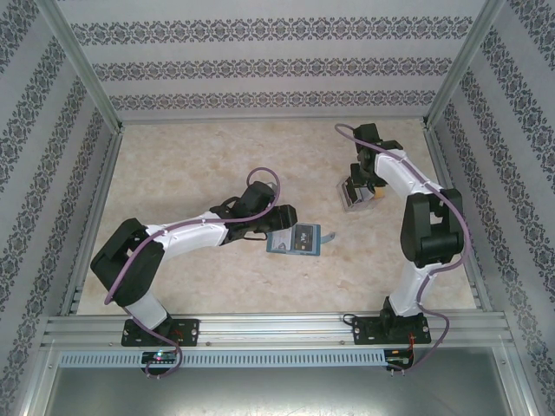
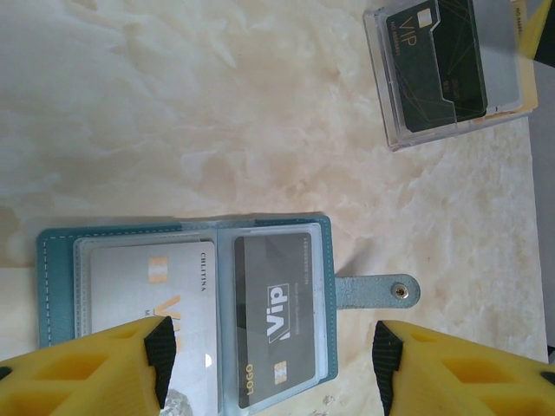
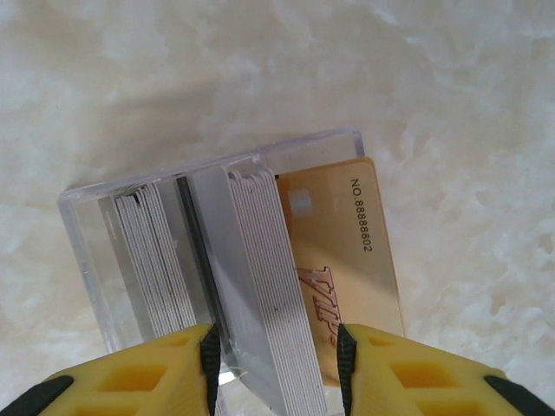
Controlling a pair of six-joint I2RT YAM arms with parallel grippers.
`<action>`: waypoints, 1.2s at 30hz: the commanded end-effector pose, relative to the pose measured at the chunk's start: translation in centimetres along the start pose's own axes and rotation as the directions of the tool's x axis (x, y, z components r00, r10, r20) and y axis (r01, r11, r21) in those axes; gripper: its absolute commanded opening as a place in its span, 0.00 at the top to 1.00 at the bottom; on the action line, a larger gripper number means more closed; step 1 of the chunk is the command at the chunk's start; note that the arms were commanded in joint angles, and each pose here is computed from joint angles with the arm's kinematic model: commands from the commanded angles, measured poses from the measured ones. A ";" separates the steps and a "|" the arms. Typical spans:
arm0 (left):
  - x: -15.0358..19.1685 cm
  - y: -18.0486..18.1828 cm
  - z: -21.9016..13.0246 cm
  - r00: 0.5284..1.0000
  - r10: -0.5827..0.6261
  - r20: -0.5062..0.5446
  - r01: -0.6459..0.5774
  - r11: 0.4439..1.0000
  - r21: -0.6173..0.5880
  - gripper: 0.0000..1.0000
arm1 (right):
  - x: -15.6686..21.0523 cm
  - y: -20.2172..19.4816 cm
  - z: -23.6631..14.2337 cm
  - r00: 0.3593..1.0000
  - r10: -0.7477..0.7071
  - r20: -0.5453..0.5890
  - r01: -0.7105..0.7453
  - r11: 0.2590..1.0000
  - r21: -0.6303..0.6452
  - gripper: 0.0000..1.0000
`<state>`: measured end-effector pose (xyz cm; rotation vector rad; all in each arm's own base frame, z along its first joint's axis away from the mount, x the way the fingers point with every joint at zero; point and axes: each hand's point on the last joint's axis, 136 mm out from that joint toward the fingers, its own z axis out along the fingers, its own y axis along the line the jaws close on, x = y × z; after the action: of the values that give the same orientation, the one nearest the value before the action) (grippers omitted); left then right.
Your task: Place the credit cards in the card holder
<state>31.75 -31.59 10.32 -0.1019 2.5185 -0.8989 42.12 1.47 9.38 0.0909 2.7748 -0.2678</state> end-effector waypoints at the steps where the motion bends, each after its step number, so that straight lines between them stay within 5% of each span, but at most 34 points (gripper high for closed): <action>1: -0.4 0.4 -0.7 1.000 0.011 0.006 -0.011 1.000 -0.020 0.36 | 0.0 -0.9 0.6 0.999 -0.023 -0.036 0.025 0.999 0.045 0.59; 16: -0.1 0.7 -0.6 1.000 0.000 -0.005 0.000 1.000 -0.021 0.36 | 0.1 -2.1 1.9 0.997 -0.071 -0.042 0.078 0.977 0.199 0.60; 36: 0.1 0.9 -0.4 1.000 -0.015 -0.017 0.015 1.000 -0.017 0.36 | -0.1 -2.5 0.8 0.998 -0.060 0.001 0.059 0.976 0.212 0.68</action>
<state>31.68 -31.21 9.99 -0.1113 2.5363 -0.8877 42.42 -0.48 7.73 0.0463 2.7782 -0.5284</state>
